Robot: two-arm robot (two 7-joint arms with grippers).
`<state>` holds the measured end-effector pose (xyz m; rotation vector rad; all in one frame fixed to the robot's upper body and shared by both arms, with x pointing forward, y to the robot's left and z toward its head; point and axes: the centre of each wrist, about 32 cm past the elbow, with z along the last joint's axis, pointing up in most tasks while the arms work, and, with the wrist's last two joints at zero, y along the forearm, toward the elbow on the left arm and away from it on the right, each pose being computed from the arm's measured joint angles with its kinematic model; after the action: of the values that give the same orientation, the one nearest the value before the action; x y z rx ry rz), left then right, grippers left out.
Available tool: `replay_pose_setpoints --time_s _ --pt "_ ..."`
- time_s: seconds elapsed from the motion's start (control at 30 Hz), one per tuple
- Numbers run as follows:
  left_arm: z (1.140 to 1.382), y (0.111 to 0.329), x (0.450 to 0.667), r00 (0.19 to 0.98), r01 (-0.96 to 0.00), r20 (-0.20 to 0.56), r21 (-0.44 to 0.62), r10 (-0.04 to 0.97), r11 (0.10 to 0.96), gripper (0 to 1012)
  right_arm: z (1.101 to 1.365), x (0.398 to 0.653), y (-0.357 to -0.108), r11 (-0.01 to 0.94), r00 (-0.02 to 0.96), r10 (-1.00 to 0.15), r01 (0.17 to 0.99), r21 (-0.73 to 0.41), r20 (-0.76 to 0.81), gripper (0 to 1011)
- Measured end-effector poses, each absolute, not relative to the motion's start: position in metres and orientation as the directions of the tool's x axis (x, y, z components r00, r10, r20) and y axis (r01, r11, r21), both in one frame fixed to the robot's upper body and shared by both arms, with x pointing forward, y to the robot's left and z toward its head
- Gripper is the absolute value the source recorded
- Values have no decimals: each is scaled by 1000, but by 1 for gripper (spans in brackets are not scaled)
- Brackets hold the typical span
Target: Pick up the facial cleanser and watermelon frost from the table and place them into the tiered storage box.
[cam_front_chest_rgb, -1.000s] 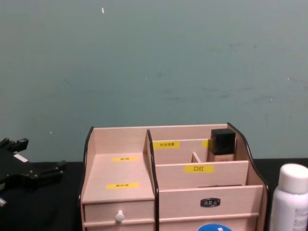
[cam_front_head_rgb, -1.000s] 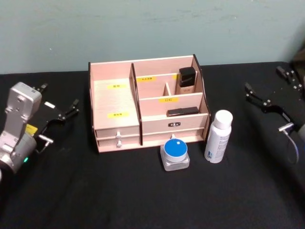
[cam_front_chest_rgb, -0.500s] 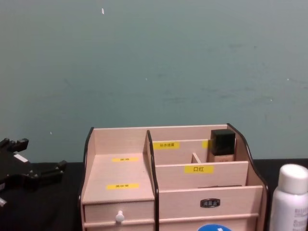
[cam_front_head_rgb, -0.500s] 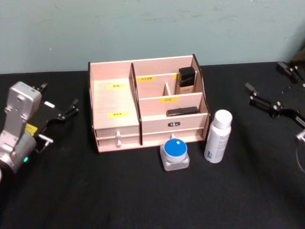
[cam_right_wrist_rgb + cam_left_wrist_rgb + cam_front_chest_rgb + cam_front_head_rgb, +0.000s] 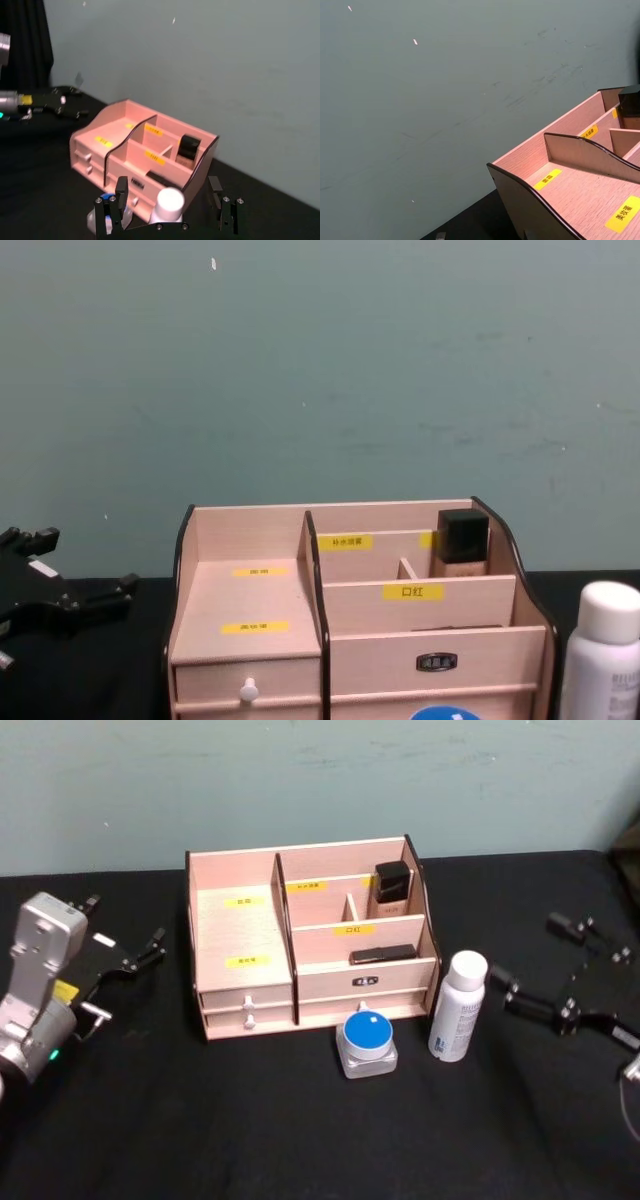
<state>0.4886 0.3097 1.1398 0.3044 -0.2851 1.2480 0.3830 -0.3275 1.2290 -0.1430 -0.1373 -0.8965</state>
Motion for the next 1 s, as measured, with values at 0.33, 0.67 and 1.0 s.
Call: replay_pose_setpoints --time_s 0.33,0.67,1.0 --pt "1140 310 489 292 -955 374 70 880 287 1010 1215 381 -326 613 635 -755 772 -166 162 1003" --pt "1140 310 489 292 -955 374 70 880 287 1010 1192 400 -325 584 625 -772 769 -259 115 1002" --pt "1140 310 489 292 -955 374 70 880 287 1010 1178 421 -319 586 628 -773 761 -279 92 1002"
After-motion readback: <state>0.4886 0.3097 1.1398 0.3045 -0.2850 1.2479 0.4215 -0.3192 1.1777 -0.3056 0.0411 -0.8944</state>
